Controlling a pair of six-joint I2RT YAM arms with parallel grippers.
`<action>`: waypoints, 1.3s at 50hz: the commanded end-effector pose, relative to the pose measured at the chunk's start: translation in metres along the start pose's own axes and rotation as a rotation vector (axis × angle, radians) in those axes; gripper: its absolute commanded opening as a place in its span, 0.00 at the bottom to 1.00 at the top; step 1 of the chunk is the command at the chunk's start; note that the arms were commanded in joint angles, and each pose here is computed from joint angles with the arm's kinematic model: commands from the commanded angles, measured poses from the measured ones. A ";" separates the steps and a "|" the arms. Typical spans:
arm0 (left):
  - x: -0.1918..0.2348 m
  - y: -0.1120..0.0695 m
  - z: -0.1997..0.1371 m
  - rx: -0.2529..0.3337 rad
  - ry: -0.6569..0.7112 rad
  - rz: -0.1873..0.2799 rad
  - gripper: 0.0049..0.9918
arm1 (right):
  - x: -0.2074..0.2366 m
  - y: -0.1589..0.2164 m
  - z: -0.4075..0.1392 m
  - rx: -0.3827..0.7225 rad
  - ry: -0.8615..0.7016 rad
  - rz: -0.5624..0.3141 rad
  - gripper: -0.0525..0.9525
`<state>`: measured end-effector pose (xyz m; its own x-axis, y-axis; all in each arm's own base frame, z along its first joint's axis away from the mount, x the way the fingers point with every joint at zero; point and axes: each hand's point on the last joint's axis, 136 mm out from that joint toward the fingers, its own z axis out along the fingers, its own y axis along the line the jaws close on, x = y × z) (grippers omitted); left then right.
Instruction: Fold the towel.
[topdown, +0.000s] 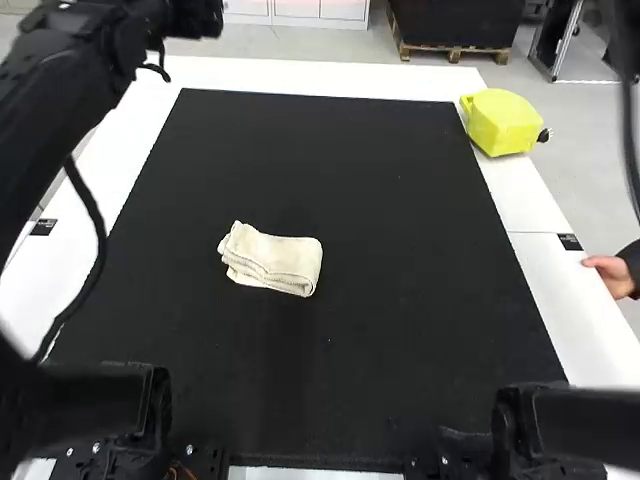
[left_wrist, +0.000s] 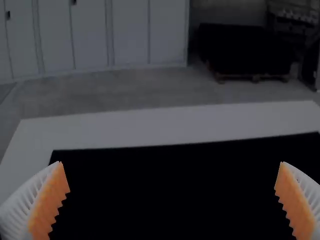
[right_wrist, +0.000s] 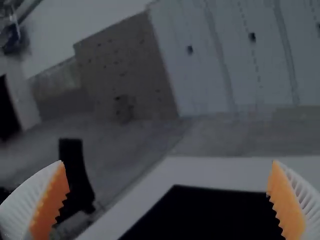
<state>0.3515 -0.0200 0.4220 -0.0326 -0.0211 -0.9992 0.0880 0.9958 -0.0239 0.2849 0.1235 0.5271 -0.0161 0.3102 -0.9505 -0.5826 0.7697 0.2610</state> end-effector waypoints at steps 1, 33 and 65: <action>-0.050 0.003 -0.047 -0.046 -0.177 -0.022 0.98 | -0.019 0.003 -0.049 0.063 -0.110 -0.102 0.96; -0.058 0.032 -0.289 -0.309 -0.758 0.029 0.98 | -0.040 0.071 -0.288 0.325 -0.753 -0.345 0.96; 0.121 0.048 -0.147 -0.406 -0.519 0.281 0.98 | 0.189 -0.133 -0.169 0.640 -0.329 -0.481 0.96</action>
<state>0.2039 0.0323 0.3142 0.4574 0.2542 -0.8522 -0.3018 0.9458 0.1201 0.2203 -0.0096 0.2934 0.4098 -0.0255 -0.9118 0.0667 0.9978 0.0021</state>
